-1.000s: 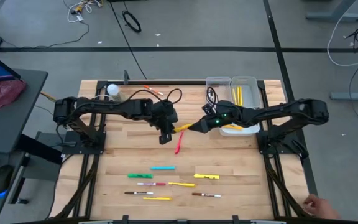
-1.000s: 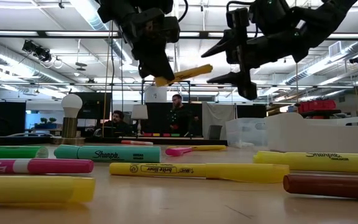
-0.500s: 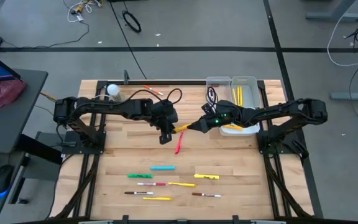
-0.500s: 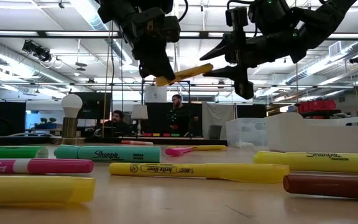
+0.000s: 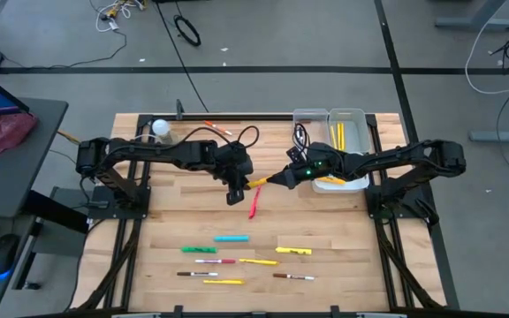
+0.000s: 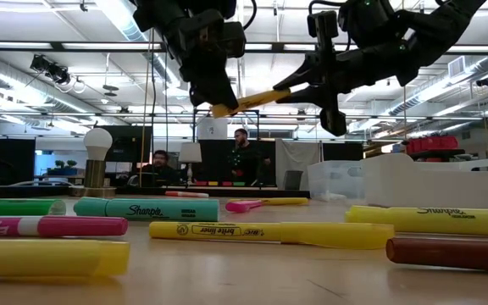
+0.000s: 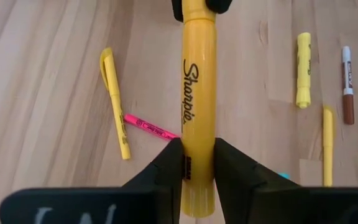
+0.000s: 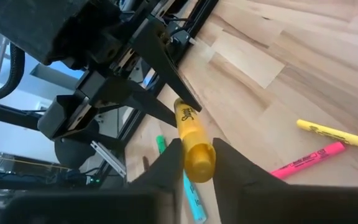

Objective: Pick & Place Markers
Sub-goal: Put the dark yellow highlighter pen into the white bin

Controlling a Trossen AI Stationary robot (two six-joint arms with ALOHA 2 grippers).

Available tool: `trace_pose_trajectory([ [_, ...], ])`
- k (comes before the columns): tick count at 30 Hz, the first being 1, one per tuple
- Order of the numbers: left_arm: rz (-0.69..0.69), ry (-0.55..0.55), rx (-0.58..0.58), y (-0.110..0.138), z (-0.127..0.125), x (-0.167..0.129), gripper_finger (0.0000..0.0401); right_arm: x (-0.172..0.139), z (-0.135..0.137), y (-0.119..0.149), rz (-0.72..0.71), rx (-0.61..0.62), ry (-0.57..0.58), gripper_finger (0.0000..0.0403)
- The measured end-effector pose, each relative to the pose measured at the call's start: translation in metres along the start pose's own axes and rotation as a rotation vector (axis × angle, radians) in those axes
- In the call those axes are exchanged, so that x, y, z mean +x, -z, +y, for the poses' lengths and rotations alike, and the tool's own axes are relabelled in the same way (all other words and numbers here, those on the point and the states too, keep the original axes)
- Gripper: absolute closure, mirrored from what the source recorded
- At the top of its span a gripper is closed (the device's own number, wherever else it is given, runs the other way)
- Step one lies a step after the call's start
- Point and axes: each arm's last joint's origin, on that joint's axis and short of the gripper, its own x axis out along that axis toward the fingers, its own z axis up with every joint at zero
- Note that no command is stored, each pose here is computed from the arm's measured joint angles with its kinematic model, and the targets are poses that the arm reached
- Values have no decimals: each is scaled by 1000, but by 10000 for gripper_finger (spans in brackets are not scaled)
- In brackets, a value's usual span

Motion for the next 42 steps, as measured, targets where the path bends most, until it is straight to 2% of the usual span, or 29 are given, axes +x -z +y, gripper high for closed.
trace_pose_trajectory([
  [2,1,-1,-2,0,0,0,318,0,0,0,-10,-4,7,364],
  [5,-4,-1,-1,0,0,0,294,0,0,0,-16,-5,10,364],
  [13,-35,4,3,-3,0,0,185,-7,3,0,1,10,26,363],
  [16,-45,5,-4,-4,-1,-1,152,-14,2,2,40,27,74,363],
  [20,-80,9,-22,-10,-2,-9,126,-37,8,6,96,53,151,362],
  [25,-114,-1,-20,-18,-4,-14,120,-83,24,7,148,83,235,361],
  [28,-123,-7,-20,-19,-3,-15,124,-116,36,6,193,112,355,361],
  [35,-122,-8,-19,-19,-3,-14,130,-177,67,-5,144,134,684,362],
  [40,-123,-8,-19,-19,-3,-14,130,-186,52,-1,134,179,922,362],
  [42,-123,-8,-19,-19,-3,-14,130,-182,42,0,117,185,963,362],
])
